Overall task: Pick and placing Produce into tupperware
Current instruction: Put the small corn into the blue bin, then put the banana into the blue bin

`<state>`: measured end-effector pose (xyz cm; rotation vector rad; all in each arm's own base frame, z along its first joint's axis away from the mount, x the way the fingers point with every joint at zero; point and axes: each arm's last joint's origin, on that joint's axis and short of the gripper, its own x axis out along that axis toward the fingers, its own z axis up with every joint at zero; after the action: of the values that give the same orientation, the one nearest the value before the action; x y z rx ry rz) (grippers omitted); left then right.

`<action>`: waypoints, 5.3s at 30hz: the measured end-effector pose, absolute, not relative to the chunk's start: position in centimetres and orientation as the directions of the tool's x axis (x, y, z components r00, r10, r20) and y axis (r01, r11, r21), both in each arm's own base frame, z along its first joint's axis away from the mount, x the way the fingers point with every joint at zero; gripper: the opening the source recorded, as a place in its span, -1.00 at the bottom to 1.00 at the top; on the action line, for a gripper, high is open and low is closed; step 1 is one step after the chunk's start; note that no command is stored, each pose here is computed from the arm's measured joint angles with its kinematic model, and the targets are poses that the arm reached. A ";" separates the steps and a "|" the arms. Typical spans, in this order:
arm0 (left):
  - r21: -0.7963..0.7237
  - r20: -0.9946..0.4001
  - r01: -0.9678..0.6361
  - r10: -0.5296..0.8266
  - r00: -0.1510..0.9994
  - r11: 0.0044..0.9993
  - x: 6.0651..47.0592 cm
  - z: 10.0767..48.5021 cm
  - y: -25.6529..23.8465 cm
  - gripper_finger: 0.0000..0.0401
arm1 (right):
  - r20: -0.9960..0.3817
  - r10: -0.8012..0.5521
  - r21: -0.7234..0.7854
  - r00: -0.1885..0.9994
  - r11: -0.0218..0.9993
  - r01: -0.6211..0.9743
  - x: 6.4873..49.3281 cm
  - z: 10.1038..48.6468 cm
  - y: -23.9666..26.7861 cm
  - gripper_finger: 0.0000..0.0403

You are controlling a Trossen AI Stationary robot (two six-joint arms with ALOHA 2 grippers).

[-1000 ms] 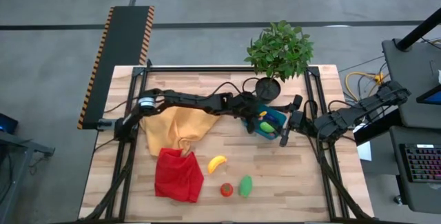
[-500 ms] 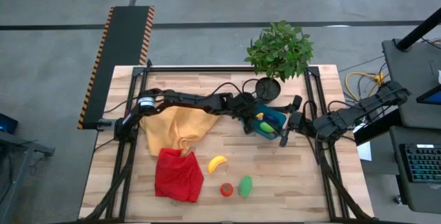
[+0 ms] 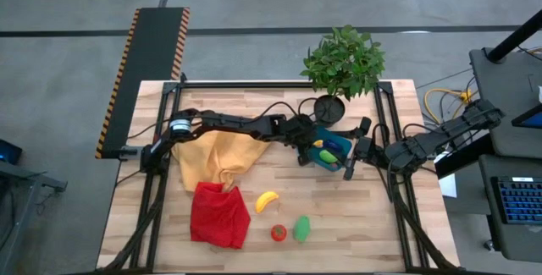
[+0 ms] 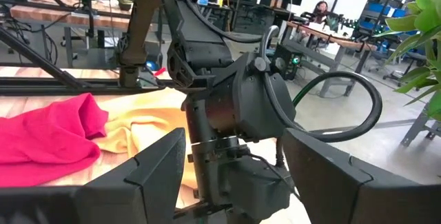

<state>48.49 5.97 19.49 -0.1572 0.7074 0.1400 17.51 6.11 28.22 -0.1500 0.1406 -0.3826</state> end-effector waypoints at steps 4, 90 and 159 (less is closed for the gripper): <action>-0.121 -0.651 -0.124 0.015 0.759 0.985 48.6 19.6 5.5 -0.46 | -0.108 -0.381 -0.173 0.918 0.917 0.360 17.5 28.2 6.1 0.18; -0.278 -0.908 -0.487 -0.061 0.415 0.828 37.7 22.7 -13.2 0.15 | -0.014 -0.378 -0.318 0.926 0.880 0.354 16.1 30.3 5.4 0.18; -0.079 -0.976 -0.532 0.043 0.212 0.843 40.4 17.0 -9.7 -0.43 | -0.022 -0.378 -0.336 0.926 0.875 0.349 16.1 30.1 5.4 0.18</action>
<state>40.40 -9.65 17.00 -0.4465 1.3055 0.4177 16.13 5.42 30.13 -0.3344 0.0878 -0.3801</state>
